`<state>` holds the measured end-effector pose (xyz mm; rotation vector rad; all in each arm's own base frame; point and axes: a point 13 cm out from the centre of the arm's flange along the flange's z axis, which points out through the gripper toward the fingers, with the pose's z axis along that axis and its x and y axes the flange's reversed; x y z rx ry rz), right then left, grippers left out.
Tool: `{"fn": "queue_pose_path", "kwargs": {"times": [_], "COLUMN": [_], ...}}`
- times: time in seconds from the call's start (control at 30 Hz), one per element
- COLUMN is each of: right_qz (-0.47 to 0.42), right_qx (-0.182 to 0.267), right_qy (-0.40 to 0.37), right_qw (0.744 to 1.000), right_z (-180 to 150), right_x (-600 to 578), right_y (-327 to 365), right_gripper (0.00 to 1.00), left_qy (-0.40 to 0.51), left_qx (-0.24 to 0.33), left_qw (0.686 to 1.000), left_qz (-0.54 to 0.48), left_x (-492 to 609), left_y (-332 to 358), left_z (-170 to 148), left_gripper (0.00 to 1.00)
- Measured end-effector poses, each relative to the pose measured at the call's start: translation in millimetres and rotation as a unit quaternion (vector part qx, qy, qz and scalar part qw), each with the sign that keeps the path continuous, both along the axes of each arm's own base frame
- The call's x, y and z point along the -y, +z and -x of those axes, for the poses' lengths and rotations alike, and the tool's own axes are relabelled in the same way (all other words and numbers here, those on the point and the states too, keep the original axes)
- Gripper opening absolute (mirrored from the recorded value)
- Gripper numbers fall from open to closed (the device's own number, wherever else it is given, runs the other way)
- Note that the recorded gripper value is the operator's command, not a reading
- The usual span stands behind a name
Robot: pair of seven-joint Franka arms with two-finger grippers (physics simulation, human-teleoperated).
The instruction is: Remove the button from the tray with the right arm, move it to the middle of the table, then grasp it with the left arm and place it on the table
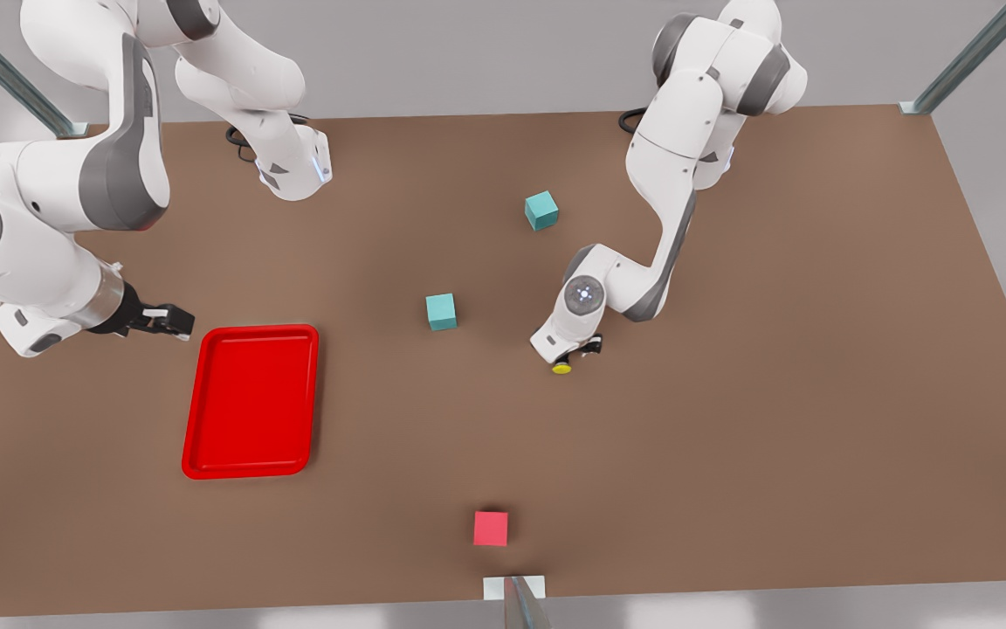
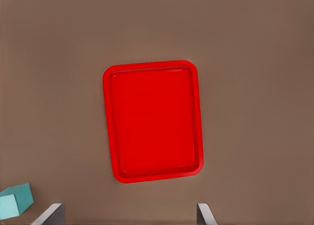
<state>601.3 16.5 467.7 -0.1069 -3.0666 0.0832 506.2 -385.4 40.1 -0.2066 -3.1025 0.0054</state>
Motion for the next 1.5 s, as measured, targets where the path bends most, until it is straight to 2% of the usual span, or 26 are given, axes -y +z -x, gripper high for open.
{"fn": "queue_pose_path", "kwargs": {"times": [0.07, 0.17, 0.3, 0.5, 0.67, 0.83, 0.93, 1.2, 1.37, 1.5], "right_qz": [0.0, -0.001, -0.005, 0.02, 0.036, 0.043, 0.033, 0.029, 0.049, 0.045], "right_qx": [-0.001, -0.008, -0.022, -0.044, -0.033, -0.051, -0.075, -0.088, -0.07, -0.07], "right_qy": [0.006, 0.013, 0.029, 0.064, 0.069, 0.118, 0.1, 0.096, 0.112, 0.112], "right_qw": [1.0, 1.0, 0.999, 0.997, 0.996, 0.991, 0.992, 0.991, 0.99, 0.99], "right_z": [0, -3, -4, 11, 14, 30, 34, 36, 32, 31], "right_x": [-2, -3, -16, -42, -43, -98, -81, -79, -89, -91], "right_y": [0, -10, -25, -24, 5, 0, -10, -15, -6, -7], "right_gripper": [1.0, 1.0, 1.0, 1.0, 1.0, 1.0, 1.0, 1.0, 1.0, 1.0], "left_qy": [0.004, 0.009, 0.016, 0.025, 0.03, 0.033, 0.035, 0.045, 0.067, 0.08], "left_qx": [-0.002, -0.003, -0.002, 0.003, 0.0, -0.001, 0.0, 0.003, 0.043, 0.118], "left_qw": [1.0, 1.0, 1.0, 1.0, 1.0, 0.999, 0.999, 0.999, 0.997, 0.981], "left_qz": [-0.001, -0.002, -0.001, 0.003, 0.0, -0.001, -0.001, -0.001, -0.009, -0.133], "left_x": [0, -1, 1, 5, 4, 4, 4, 1, 10, -36], "left_y": [0, 0, 2, 7, 0, -1, -1, 12, 68, 80], "left_z": [0, 1, 0, -7, -6, -6, -6, -17, -62, -88], "left_gripper": [0.99, 0.83, 0.68, 0.59, 0.59, 0.51, 0.5, 0.51, 0.51, 0.52]}}
